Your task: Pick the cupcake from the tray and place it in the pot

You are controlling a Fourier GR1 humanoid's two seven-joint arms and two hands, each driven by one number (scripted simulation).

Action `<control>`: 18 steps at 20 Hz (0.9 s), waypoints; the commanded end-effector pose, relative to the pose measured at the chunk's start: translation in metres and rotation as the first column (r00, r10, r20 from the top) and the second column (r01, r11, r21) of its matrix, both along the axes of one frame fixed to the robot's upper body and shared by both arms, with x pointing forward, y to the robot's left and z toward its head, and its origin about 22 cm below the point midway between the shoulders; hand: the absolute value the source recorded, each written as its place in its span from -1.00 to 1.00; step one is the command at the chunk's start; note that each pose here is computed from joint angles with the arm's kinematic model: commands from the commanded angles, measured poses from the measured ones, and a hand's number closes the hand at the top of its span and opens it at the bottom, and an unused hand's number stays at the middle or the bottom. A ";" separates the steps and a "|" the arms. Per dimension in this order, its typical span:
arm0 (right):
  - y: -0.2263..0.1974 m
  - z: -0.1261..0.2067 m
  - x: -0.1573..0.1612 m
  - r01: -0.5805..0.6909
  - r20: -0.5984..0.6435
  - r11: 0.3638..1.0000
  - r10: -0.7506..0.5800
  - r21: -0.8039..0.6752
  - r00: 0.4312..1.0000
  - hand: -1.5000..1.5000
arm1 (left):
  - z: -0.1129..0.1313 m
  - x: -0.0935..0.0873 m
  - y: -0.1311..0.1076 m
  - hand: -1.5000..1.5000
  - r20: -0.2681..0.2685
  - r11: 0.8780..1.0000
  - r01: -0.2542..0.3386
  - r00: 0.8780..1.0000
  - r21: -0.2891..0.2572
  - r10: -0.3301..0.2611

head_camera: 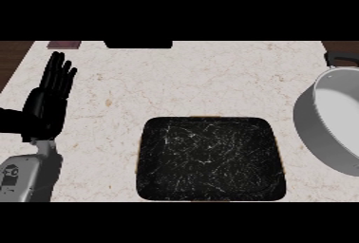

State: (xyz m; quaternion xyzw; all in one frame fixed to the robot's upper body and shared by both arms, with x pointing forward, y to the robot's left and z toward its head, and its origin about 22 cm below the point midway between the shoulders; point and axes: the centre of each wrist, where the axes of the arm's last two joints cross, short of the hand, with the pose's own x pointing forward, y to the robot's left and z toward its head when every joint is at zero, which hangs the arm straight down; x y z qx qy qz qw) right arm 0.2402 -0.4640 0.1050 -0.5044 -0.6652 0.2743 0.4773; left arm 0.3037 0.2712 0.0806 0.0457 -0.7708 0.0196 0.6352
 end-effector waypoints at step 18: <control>-0.039 -0.059 0.046 -0.220 -0.139 0.931 0.269 0.291 0.953 -1.00 | -0.003 0.001 -0.011 0.00 0.021 1.000 -0.001 1.000 0.000 0.001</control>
